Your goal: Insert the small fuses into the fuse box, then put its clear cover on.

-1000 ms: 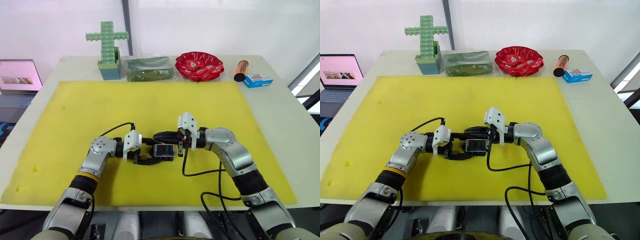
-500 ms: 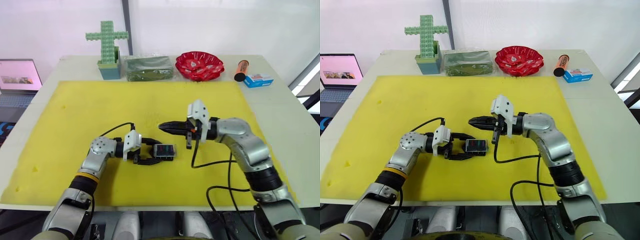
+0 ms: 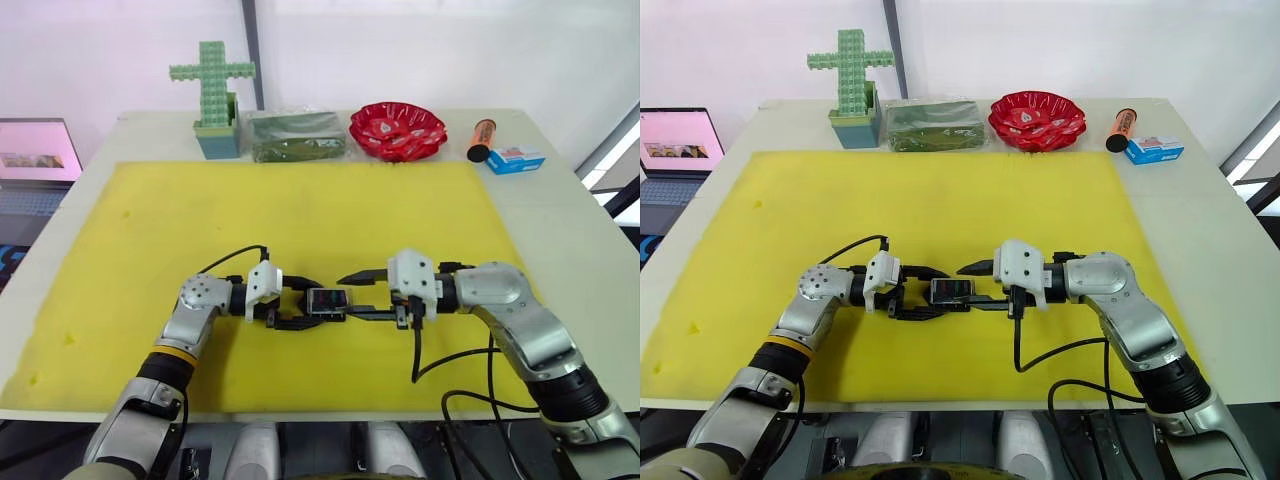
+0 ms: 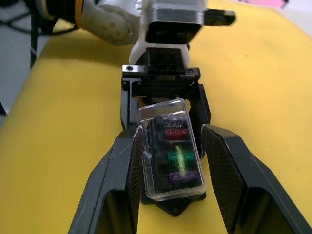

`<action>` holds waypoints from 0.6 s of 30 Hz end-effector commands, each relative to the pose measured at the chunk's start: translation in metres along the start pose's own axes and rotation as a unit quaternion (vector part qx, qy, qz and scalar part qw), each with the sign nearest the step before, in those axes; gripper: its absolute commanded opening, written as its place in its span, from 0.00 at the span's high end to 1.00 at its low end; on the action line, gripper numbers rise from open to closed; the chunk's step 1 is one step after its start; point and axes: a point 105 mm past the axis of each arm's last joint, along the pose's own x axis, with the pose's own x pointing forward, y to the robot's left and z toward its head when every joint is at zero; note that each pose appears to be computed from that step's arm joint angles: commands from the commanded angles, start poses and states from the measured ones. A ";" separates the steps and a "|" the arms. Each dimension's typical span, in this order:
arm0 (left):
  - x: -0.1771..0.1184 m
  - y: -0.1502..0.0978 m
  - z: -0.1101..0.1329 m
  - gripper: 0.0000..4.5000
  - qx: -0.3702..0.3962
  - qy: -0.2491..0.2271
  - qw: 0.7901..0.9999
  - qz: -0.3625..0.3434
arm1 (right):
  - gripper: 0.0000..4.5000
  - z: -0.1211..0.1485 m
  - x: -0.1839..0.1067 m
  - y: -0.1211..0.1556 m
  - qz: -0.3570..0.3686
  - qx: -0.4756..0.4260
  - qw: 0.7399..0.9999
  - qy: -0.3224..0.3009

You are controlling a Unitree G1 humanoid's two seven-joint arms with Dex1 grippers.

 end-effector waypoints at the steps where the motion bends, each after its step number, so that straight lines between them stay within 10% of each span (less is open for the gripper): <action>1: 0.000 -0.006 -0.002 0.38 0.001 0.002 1.000 -0.009 | 0.54 0.008 -0.003 -0.006 -0.029 -0.047 0.998 -0.013; 10: -0.001 -0.007 -0.004 0.38 0.001 0.005 1.000 -0.007 | 0.01 0.006 -0.003 0.001 -0.036 -0.024 0.999 -0.022; 18: 0.001 -0.007 -0.003 0.38 0.001 0.001 1.000 -0.009 | 0.01 -0.007 0.007 0.000 -0.041 -0.023 0.999 -0.011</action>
